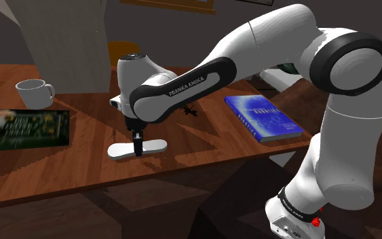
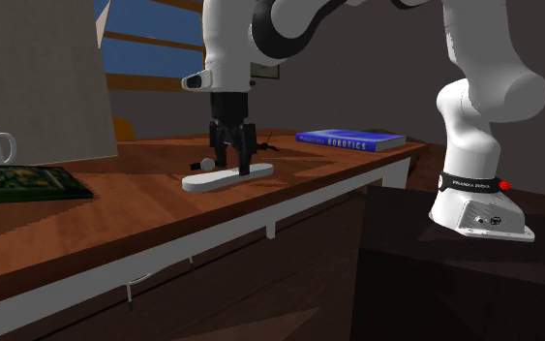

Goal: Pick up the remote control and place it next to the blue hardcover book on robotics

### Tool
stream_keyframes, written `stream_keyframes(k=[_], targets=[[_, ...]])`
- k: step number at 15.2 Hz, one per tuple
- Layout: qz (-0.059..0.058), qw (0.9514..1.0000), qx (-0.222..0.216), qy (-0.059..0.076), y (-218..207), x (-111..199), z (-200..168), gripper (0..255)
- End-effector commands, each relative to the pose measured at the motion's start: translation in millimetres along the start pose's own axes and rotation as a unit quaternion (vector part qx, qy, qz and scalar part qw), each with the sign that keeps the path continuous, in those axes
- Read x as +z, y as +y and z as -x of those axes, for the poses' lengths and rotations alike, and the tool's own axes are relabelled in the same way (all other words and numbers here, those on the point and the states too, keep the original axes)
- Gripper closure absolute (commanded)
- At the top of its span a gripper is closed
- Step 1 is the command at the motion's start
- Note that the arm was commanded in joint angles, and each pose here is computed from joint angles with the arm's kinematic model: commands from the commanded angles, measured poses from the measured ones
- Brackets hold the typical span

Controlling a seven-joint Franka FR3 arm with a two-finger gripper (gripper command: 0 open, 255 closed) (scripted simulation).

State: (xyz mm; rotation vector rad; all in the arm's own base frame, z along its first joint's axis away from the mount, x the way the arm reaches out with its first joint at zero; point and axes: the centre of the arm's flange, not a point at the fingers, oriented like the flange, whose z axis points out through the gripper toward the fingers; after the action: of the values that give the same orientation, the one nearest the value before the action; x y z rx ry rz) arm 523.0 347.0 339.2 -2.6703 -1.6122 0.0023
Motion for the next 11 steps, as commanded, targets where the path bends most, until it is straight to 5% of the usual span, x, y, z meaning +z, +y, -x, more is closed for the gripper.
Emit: stream_keyframes(k=[1, 8, 9, 11], targets=[[0.0, 1.0, 0.0, 0.0, 1.1, 8.8, -0.7, 0], [0.0, 1.0, 0.0, 0.0, 1.1, 8.8, -0.8, 0], [0.0, 1.0, 0.0, 0.0, 1.1, 8.8, -0.8, 255], [0.0, 1.0, 0.0, 0.0, 1.1, 8.8, -0.8, 255]])
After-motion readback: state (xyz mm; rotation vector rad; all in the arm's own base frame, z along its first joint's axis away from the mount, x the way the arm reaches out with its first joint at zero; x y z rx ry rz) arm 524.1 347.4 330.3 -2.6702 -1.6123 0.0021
